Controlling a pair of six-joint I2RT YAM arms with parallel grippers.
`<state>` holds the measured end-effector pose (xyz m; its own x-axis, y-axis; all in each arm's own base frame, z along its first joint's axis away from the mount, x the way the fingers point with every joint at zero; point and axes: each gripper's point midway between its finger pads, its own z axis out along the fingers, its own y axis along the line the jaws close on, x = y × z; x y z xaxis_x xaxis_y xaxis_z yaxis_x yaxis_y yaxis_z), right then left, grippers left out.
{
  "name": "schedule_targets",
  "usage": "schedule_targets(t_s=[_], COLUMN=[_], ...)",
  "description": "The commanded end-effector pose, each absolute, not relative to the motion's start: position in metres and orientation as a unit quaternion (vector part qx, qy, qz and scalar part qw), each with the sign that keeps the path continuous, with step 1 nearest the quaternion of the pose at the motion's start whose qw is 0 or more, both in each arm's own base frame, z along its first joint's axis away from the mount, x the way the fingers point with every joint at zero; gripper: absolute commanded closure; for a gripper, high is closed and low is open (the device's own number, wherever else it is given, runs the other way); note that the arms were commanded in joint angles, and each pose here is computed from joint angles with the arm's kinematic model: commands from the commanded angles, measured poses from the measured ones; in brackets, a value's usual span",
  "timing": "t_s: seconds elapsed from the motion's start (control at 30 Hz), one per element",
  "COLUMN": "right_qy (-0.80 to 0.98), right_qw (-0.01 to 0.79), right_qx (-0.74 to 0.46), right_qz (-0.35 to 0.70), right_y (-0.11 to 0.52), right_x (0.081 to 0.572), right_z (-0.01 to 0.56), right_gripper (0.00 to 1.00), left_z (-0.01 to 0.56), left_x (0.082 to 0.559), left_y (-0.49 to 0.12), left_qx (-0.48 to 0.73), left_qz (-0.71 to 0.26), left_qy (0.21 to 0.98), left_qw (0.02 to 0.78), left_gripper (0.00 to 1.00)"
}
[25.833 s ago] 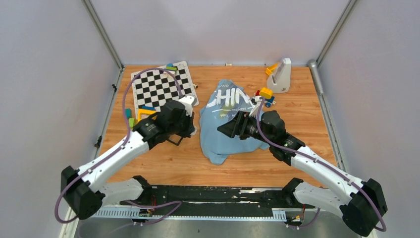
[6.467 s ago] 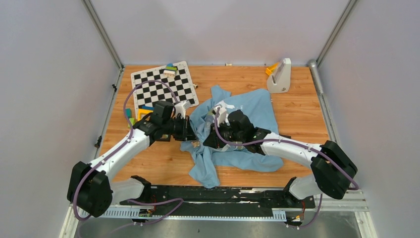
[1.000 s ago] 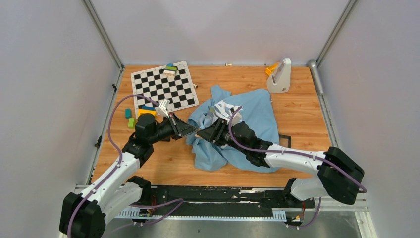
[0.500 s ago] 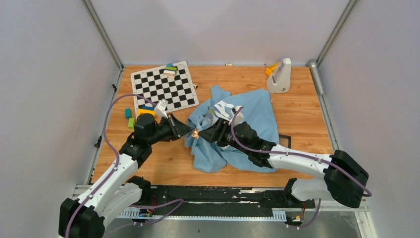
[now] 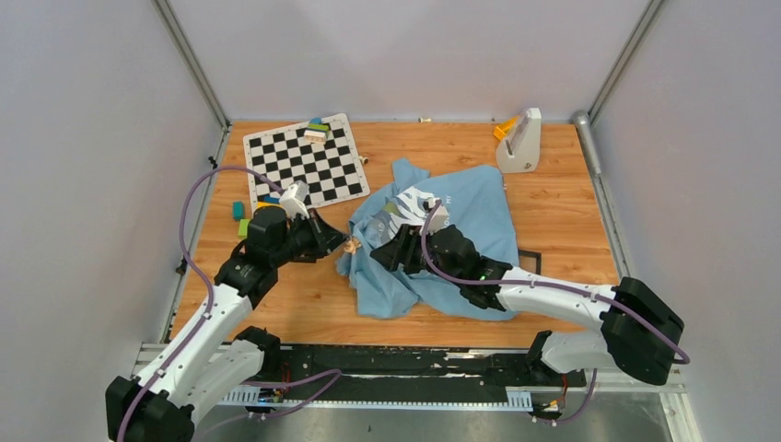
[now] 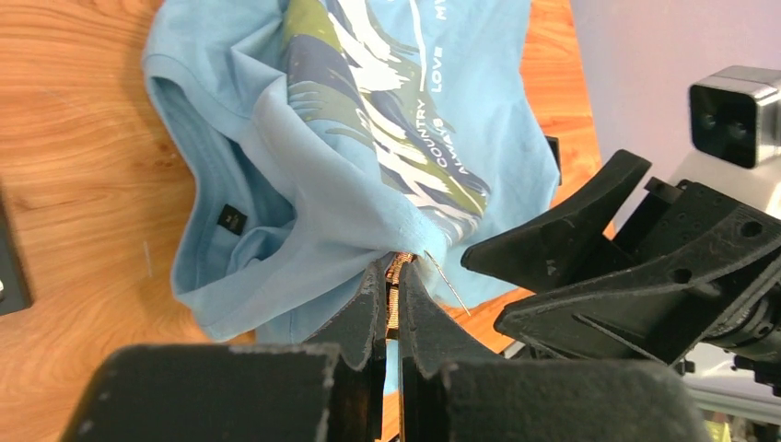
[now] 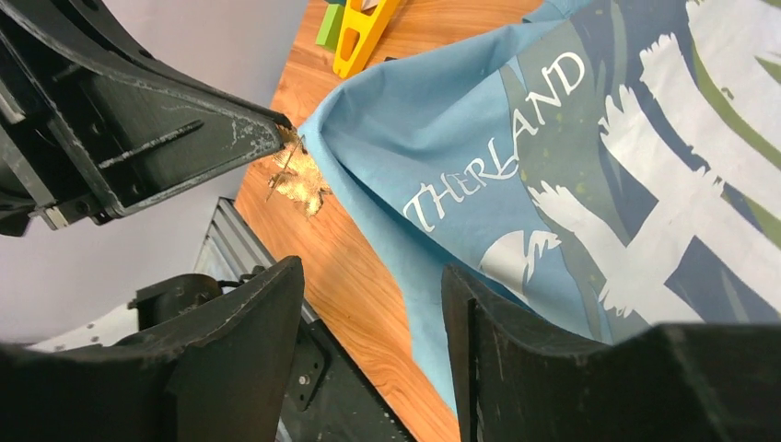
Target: Remove the brooch from the garment
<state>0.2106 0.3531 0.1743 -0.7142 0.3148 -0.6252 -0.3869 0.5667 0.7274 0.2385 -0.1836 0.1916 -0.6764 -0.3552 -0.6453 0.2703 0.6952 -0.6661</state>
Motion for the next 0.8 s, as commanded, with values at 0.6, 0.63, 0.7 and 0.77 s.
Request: schedule_targets(t_s=[0.6,0.63,0.7,0.77], right_qy=[0.778,0.779,0.779,0.778], right_qw=[0.450,0.453,0.457,0.460], right_qx=[-0.109,-0.106,-0.107,-0.105], right_qz=[0.426,0.419,0.415,0.415], right_y=[0.378,0.373,0.366,0.359], right_x=[0.239,0.239,0.236,0.232], right_z=[0.182,0.182,0.185,0.186], right_gripper=[1.00,1.00,1.00,1.00], left_z=[0.159,0.155,0.142,0.125], left_x=[0.249,0.249,0.249,0.246], left_y=[-0.143,-0.141,-0.133,-0.122], left_qx=[-0.087,-0.092,-0.106,-0.115], left_qz=[-0.222,-0.212,-0.177,-0.132], left_qy=[0.917,0.922,0.936,0.952], left_qw=[0.320,0.311,0.285,0.252], left_gripper=[1.00,1.00,1.00,1.00])
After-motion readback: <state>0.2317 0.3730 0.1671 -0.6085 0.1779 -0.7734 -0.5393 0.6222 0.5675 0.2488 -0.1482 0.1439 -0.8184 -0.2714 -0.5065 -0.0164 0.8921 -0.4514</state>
